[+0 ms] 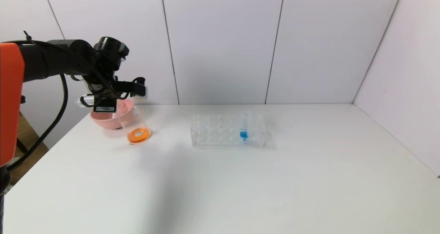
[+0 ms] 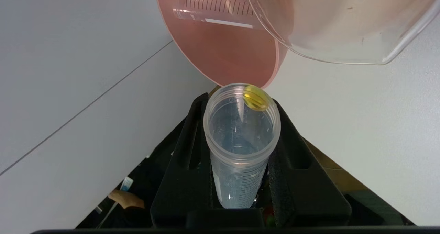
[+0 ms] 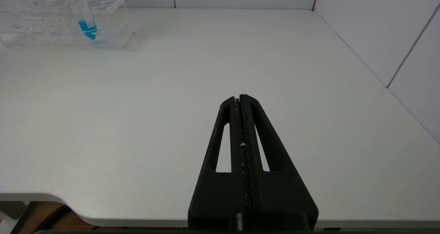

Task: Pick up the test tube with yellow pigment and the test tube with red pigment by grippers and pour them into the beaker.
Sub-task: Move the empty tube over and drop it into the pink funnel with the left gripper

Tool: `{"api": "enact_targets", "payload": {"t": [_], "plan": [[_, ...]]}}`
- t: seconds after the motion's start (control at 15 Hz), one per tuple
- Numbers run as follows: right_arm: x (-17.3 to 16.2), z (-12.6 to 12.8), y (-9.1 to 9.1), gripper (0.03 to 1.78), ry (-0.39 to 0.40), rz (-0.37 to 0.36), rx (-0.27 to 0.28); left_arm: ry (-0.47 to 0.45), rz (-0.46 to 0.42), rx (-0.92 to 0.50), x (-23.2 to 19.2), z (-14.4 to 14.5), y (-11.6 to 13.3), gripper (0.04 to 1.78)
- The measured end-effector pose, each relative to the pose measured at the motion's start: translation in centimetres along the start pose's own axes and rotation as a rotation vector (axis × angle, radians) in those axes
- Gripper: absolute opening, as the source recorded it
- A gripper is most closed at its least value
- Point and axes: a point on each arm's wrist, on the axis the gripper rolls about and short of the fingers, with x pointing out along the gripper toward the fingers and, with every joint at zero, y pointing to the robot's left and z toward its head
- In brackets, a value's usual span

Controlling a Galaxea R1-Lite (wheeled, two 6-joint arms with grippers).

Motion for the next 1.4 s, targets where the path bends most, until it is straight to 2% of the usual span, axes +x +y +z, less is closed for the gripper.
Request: {"api": "enact_targets", "payload": {"t": [0.13, 0.27, 0.4, 0.6, 1.0, 1.27, 1.4], "plan": [[0.0, 0.0, 0.0, 0.11, 0.000, 0.000, 0.000, -0.024, 0.009, -0.097, -0.1, 0.0, 0.2, 0.48], [0.0, 0.0, 0.0, 0.11, 0.000, 0.000, 0.000, -0.094, 0.001, -0.233, -0.4, 0.1, 0.4, 0.48], [0.0, 0.0, 0.0, 0.11, 0.000, 0.000, 0.000, -0.179, -0.004, -0.392, -0.9, 0.0, 0.8, 0.48], [0.0, 0.0, 0.0, 0.11, 0.000, 0.000, 0.000, -0.240, 0.026, -0.656, -2.0, -0.7, 1.8, 0.48], [0.0, 0.0, 0.0, 0.11, 0.000, 0.000, 0.000, -0.397, 0.189, -1.161, -4.6, -3.0, 4.8, 0.48], [0.0, 0.0, 0.0, 0.11, 0.000, 0.000, 0.000, -0.565, 0.355, -1.379, -5.1, -3.9, 7.1, 0.48], [0.0, 0.0, 0.0, 0.11, 0.000, 0.000, 0.000, -0.609, 0.416, -1.438, -5.2, -4.4, 7.8, 0.48]]}}
